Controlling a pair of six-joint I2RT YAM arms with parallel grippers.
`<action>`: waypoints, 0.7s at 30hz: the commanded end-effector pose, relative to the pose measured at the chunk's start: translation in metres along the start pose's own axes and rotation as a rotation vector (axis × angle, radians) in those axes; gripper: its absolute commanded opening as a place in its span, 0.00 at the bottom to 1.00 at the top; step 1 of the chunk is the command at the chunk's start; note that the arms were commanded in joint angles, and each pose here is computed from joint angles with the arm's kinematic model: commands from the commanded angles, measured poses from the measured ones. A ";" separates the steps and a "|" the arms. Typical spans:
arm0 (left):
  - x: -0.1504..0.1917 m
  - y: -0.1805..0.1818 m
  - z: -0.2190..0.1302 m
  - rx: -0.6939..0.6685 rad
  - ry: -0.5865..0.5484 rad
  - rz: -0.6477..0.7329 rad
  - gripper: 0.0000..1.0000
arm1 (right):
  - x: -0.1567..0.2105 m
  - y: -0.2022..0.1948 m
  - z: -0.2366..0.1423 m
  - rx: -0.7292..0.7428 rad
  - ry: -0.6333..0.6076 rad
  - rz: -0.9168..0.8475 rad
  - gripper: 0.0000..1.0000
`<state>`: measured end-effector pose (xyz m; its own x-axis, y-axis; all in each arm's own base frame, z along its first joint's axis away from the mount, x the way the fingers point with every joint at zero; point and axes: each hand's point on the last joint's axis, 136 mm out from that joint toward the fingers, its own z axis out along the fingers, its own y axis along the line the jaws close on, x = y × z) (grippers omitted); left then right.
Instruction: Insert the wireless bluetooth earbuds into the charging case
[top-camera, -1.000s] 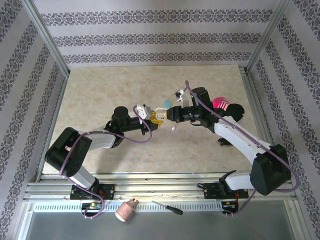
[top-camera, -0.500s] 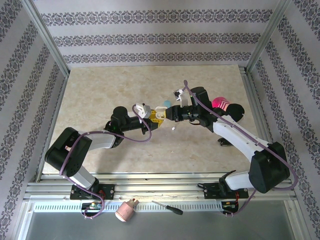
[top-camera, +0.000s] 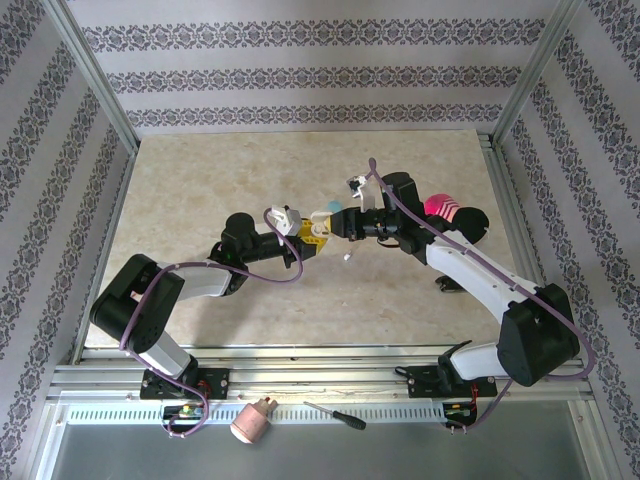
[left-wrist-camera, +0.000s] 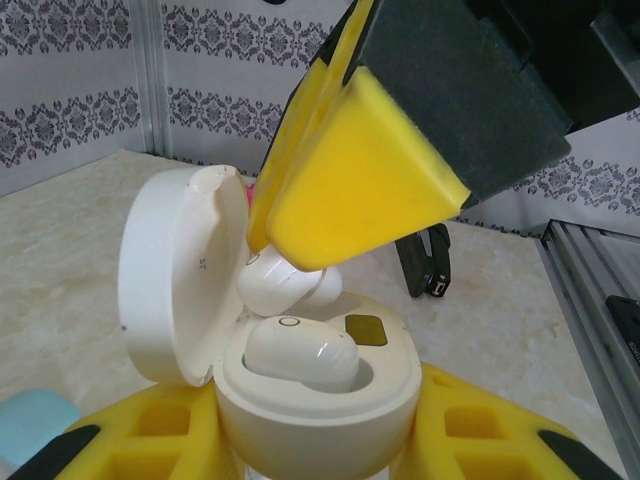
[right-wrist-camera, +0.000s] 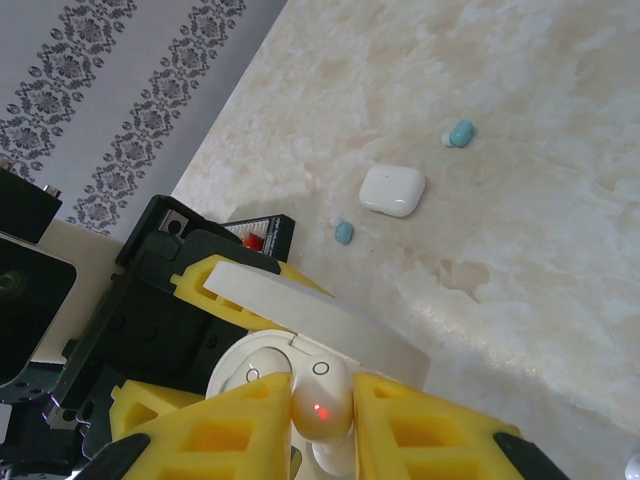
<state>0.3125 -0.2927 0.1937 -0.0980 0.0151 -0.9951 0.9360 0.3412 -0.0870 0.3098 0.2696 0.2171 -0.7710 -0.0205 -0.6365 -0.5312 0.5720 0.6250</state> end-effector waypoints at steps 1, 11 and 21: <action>-0.027 0.001 0.002 0.015 -0.079 0.048 0.23 | 0.006 0.003 0.005 -0.028 0.007 -0.007 0.21; -0.035 0.006 -0.001 -0.012 -0.109 0.035 0.23 | 0.012 0.000 0.003 -0.018 0.006 -0.009 0.22; -0.033 0.012 -0.003 -0.026 -0.106 0.039 0.23 | 0.009 0.003 -0.009 -0.018 -0.014 -0.017 0.21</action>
<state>0.3176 -0.2895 0.1997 -0.1099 -0.0174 -0.9938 0.9274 0.3578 -0.1088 0.3051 0.2668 0.2174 -0.7518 -0.0101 -0.6594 -0.5493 0.5629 0.6176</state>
